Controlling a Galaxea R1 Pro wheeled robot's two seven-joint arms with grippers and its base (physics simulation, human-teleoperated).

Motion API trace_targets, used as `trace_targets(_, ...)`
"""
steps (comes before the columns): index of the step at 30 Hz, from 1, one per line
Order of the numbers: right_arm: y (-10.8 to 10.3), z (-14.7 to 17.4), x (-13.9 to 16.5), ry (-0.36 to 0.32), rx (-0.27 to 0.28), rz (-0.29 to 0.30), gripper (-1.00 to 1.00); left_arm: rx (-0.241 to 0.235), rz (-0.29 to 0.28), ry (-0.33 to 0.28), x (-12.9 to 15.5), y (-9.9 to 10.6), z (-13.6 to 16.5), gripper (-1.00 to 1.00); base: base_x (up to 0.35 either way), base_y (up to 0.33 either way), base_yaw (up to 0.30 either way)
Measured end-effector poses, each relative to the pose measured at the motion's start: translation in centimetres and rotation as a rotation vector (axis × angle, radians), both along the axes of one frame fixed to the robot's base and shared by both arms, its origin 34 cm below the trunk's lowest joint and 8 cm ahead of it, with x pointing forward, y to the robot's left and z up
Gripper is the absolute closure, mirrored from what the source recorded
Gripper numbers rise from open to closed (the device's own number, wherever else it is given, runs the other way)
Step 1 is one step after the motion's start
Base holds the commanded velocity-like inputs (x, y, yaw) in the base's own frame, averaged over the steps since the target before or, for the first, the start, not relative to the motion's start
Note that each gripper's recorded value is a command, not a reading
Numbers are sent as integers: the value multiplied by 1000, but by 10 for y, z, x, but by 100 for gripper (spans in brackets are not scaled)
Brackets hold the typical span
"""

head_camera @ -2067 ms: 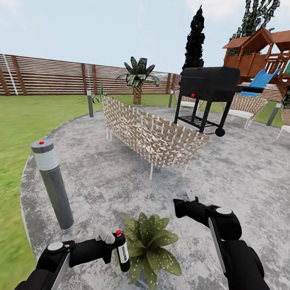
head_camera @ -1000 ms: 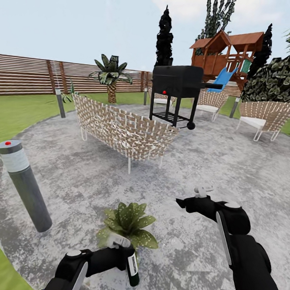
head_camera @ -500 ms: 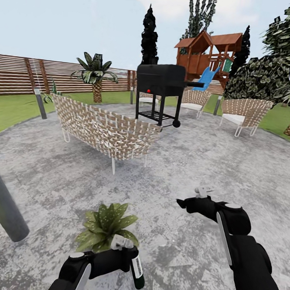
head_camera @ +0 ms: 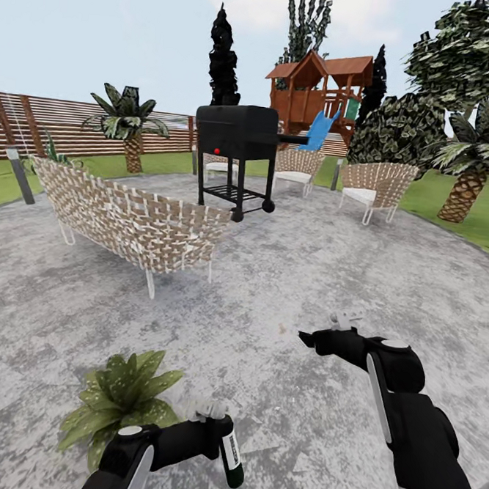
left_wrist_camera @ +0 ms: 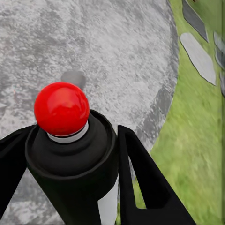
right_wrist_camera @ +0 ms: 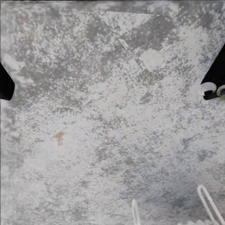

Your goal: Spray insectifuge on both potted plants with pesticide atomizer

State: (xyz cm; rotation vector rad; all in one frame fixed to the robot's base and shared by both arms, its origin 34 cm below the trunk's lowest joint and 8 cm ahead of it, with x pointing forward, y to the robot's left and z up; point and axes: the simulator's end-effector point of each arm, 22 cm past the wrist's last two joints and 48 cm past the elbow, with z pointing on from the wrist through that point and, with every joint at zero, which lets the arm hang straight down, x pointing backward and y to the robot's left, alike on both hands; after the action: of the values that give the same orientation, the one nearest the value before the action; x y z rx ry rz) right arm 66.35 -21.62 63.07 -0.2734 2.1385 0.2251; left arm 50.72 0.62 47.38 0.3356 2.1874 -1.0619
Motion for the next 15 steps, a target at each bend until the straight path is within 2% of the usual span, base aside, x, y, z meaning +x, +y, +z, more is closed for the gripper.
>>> trace_targets(4,-5,2,2,-4,-1,-10,-100,4,5,1,1,1,-1,100,3,-348,-278)
trace_targets(6,-19,6,4,-10,9,-43,-100,20,27,-15,6,5,-2,100,62,-346,-278)
trace_targets(9,-22,7,5,-10,18,-52,-100,11,55,-30,12,7,0,100,104,-340,-279)
trace_targets(11,-21,6,4,-12,17,-51,-100,39,82,-9,13,10,-12,100,141,-327,-279)
trace_targets(13,-22,6,4,-18,10,-49,-100,91,99,17,11,7,-28,100,186,-299,-279)
trace_targets(15,-22,8,6,-37,4,-44,-100,105,99,22,9,5,-32,100,228,-270,-279)
